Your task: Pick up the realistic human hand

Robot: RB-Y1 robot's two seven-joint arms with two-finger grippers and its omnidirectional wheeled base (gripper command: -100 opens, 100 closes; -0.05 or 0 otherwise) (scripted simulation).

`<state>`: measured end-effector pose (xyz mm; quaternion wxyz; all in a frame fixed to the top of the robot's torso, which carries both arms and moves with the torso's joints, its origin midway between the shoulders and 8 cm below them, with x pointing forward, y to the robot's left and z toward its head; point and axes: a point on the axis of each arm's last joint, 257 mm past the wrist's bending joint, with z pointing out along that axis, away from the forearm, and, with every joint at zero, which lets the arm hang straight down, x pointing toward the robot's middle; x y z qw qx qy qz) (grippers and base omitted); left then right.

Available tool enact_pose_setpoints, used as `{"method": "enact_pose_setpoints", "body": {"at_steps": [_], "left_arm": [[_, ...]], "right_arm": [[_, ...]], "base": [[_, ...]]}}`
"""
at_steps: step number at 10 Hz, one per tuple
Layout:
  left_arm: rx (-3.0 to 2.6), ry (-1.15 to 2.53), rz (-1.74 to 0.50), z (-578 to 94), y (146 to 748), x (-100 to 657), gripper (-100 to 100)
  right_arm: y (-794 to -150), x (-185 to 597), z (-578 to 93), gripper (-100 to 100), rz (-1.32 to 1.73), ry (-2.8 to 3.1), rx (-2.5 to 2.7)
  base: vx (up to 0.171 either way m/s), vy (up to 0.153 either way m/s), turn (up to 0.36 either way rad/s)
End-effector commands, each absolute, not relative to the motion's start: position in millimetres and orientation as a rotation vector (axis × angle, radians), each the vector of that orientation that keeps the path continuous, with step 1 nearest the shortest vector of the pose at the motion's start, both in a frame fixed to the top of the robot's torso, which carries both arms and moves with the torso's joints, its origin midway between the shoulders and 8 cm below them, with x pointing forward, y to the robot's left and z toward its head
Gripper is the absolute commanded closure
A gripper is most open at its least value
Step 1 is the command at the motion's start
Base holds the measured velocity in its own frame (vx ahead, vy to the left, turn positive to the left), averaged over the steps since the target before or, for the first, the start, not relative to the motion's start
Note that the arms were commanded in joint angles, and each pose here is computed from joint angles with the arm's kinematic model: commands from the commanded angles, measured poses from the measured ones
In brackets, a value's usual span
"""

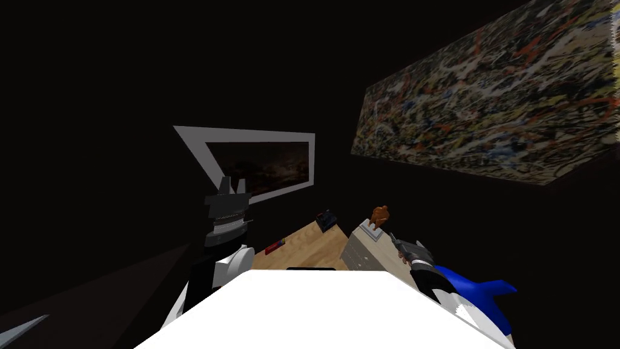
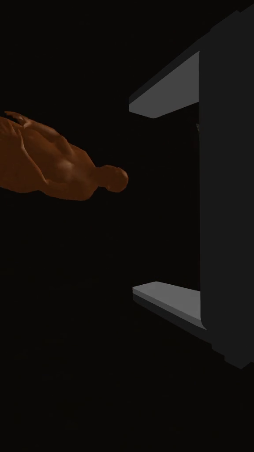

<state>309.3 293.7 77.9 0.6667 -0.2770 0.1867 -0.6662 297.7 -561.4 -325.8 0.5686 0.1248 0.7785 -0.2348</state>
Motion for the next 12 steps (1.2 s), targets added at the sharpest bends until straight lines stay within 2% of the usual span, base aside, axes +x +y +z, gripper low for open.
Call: {"method": "enact_pose_setpoints", "body": {"at_steps": [1, 8, 10, 12], "left_arm": [[-0.625, 0.421, -1.504, 78, 294, 309, 0], [-0.625, 0.421, -1.504, 78, 294, 309, 0], [-0.625, 0.421, -1.504, 78, 294, 309, 0], [-0.625, 0.422, -1.503, 78, 294, 309, 0]], "right_arm": [[-576, 276, -344, -100, -0.645, 1.897, 0.262], [-601, 219, -393, -100, -0.884, 2.083, 0.113], [-609, 180, -422, -100, -0.991, 2.192, 0.038], [-609, 180, -422, -100, -1.002, 2.196, 0.016]], "base": [[-0.012, -0.021, 0.194], [-0.002, -0.033, 0.163], [0.009, -0.052, 0.232], [0.003, -0.043, 0.053]]}}
